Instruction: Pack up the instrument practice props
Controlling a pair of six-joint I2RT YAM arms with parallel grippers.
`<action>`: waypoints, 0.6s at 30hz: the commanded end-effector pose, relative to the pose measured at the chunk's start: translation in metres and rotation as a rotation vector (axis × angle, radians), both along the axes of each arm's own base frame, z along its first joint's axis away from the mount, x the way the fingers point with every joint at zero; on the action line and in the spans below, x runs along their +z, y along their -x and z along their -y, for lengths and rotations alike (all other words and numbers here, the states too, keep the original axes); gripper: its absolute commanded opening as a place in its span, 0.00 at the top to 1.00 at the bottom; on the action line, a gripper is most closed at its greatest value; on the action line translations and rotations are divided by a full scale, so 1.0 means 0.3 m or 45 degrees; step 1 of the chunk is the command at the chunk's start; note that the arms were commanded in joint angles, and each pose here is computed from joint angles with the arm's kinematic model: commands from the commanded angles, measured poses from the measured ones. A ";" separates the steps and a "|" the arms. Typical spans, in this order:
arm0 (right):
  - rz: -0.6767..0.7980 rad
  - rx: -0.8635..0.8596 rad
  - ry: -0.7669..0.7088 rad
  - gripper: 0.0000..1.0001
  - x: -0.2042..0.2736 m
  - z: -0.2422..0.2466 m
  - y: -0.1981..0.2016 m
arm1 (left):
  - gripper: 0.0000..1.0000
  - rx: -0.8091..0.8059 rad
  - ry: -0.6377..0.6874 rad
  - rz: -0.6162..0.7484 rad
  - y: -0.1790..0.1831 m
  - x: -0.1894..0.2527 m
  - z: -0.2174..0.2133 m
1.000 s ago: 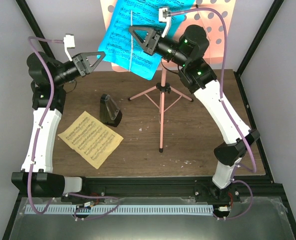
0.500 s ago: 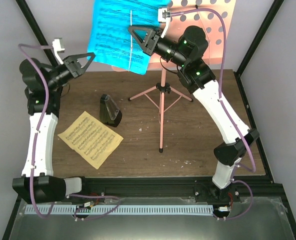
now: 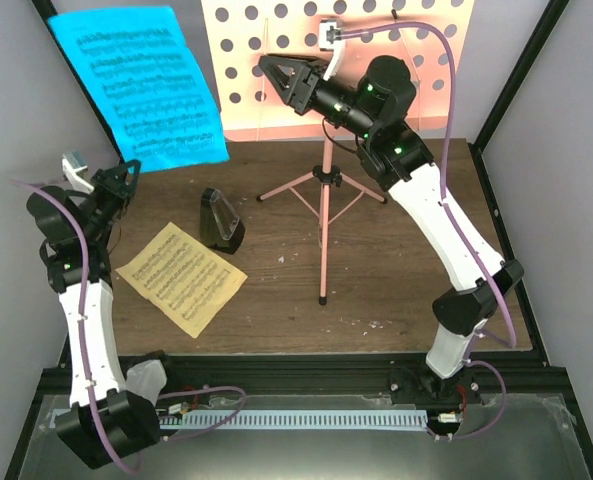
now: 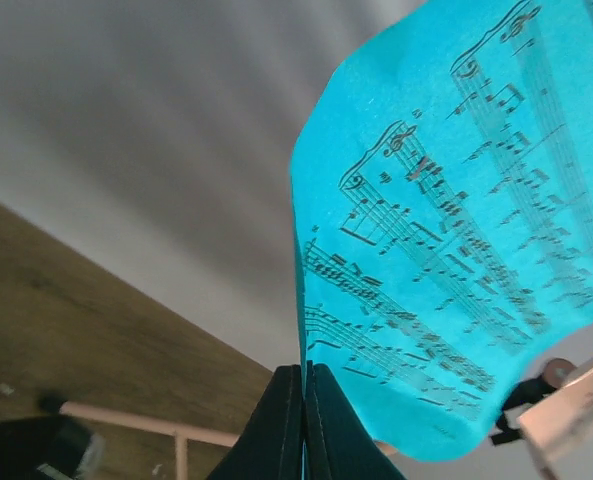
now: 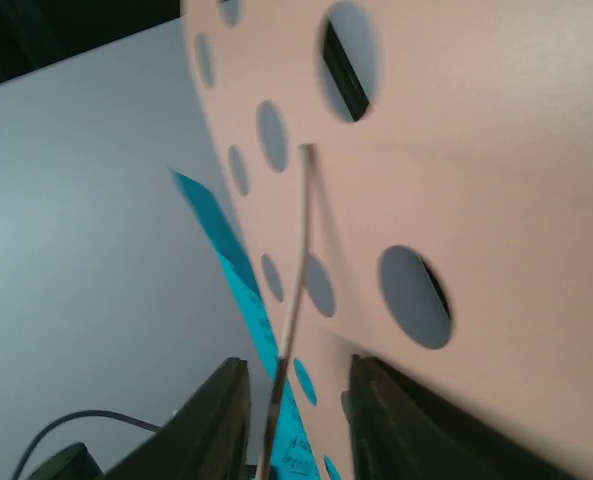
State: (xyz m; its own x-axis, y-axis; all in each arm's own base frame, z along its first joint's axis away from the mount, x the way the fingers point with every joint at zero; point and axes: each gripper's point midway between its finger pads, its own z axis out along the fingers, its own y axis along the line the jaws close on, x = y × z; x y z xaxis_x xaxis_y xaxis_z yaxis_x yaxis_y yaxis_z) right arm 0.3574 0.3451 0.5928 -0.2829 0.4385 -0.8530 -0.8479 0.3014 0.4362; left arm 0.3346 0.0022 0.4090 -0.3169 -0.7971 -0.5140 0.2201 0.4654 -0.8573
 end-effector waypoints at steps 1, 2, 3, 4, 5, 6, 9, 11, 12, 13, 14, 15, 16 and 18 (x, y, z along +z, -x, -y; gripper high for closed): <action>0.098 -0.025 -0.022 0.58 0.092 0.063 0.088 | 1.00 0.158 -0.029 -0.161 0.033 -0.155 -0.052; 0.110 -0.032 -0.021 0.45 0.100 0.073 0.100 | 1.00 0.183 -0.035 -0.206 0.042 -0.199 -0.059; 0.114 -0.045 -0.018 0.36 0.099 0.086 0.108 | 1.00 0.206 -0.041 -0.252 0.051 -0.246 -0.066; 0.122 -0.052 -0.017 0.29 0.100 0.098 0.124 | 1.00 0.223 -0.042 -0.300 0.063 -0.293 -0.070; 0.134 -0.063 -0.019 0.22 0.101 0.114 0.139 | 1.00 0.236 -0.033 -0.354 0.073 -0.348 -0.073; 0.153 -0.072 -0.029 0.16 0.109 0.135 0.163 | 1.00 0.240 -0.021 -0.398 0.084 -0.398 -0.071; 0.205 -0.090 -0.051 0.03 0.107 0.191 0.231 | 1.00 0.246 0.011 -0.542 0.119 -0.551 -0.064; 0.243 -0.126 -0.057 0.00 0.115 0.239 0.278 | 1.00 0.273 0.014 -0.636 0.149 -0.641 -0.068; 0.258 -0.150 -0.054 0.00 0.117 0.267 0.304 | 1.00 0.289 0.016 -0.674 0.164 -0.676 -0.070; 0.263 -0.183 -0.045 0.00 0.113 0.288 0.314 | 1.00 0.302 0.020 -0.711 0.178 -0.711 -0.072; 0.269 -0.215 -0.039 0.00 0.113 0.312 0.328 | 1.00 0.313 0.017 -0.744 0.190 -0.742 -0.074; 0.270 -0.244 -0.028 0.00 0.103 0.330 0.336 | 1.00 0.325 0.007 -0.777 0.201 -0.767 -0.078; 0.273 -0.270 -0.025 0.00 0.098 0.351 0.349 | 1.00 0.345 -0.008 -0.809 0.211 -0.789 -0.086; 0.272 -0.320 -0.017 0.00 0.076 0.390 0.369 | 1.00 0.387 -0.046 -0.870 0.229 -0.829 -0.107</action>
